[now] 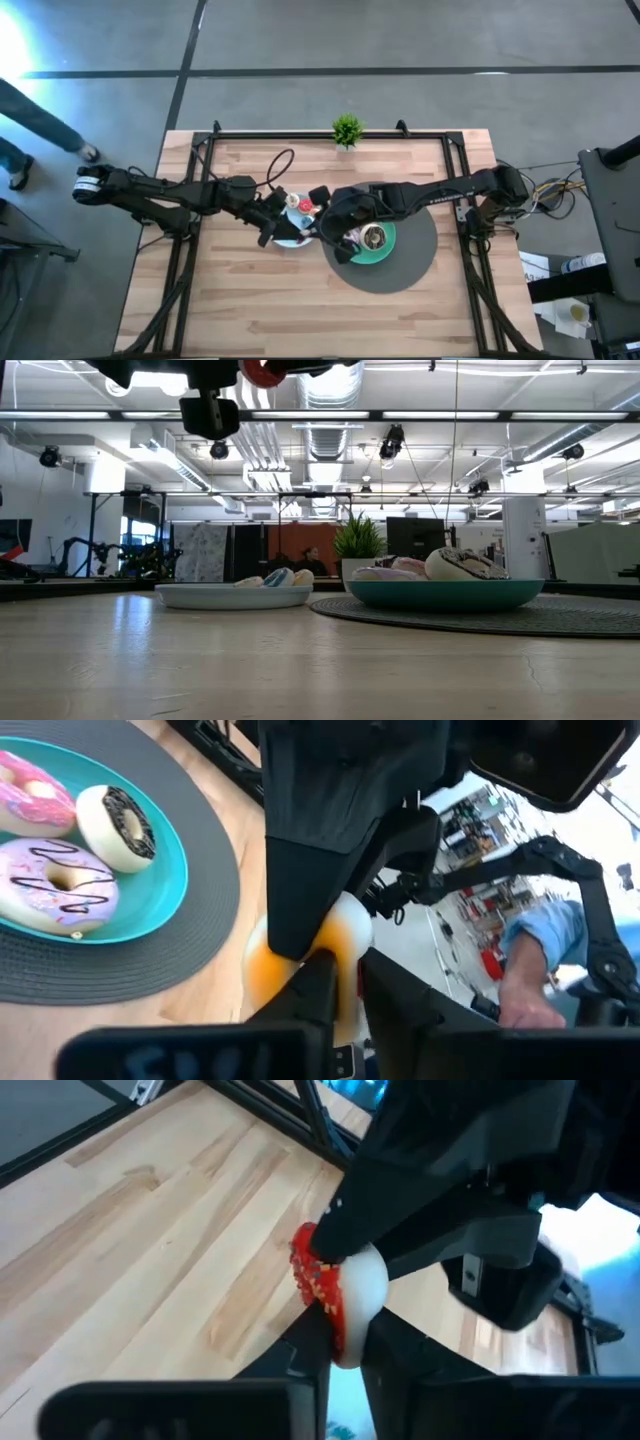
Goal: Pick & Place donuts
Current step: Put the small red donut on the light blue plate
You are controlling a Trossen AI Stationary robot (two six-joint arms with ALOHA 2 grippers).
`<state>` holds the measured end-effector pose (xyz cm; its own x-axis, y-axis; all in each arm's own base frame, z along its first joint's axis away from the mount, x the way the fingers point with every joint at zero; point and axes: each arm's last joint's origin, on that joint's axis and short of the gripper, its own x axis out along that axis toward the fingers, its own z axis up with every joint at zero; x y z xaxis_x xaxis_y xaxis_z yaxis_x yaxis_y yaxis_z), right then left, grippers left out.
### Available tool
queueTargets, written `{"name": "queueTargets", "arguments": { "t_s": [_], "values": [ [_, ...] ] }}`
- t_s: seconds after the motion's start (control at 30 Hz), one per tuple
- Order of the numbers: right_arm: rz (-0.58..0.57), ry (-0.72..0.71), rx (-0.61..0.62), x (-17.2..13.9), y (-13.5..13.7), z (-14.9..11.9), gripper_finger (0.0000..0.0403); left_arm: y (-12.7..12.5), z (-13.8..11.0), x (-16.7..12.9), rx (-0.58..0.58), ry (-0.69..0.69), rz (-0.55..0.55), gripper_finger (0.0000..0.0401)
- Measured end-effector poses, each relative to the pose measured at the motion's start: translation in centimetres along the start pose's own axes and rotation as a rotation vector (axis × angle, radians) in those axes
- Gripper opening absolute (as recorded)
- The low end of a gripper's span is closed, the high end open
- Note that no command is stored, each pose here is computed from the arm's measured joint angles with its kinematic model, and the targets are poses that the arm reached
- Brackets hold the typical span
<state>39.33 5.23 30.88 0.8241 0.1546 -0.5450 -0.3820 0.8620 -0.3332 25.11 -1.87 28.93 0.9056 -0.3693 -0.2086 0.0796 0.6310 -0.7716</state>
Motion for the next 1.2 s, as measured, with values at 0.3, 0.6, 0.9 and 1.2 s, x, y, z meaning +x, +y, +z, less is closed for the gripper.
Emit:
{"name": "queueTargets", "arguments": {
  "t_s": [0.3,0.6,0.9,1.2],
  "values": [
    [0.004,0.069,0.202,0.1,-0.7,-1.4,0.0015,0.2,-0.1,-0.2,-0.013,-0.001,0.038,0.0129],
    [0.002,0.252,0.779,2.4,-1.9,-5.8,0.0013,-2.3,-3.0,-2.9,0.032,-0.12,0.299,0.0126],
    [0.09,0.328,1.071,9.7,-3.6,-9.1,0.0013,-5.6,-5.7,-5.9,0.028,-0.277,0.354,0.0117],
    [0.116,0.461,1.119,14.0,-6.5,-9.7,0.0013,-5.9,-6.8,-6.2,0.005,-0.263,0.369,0.0116]
  ]
}}
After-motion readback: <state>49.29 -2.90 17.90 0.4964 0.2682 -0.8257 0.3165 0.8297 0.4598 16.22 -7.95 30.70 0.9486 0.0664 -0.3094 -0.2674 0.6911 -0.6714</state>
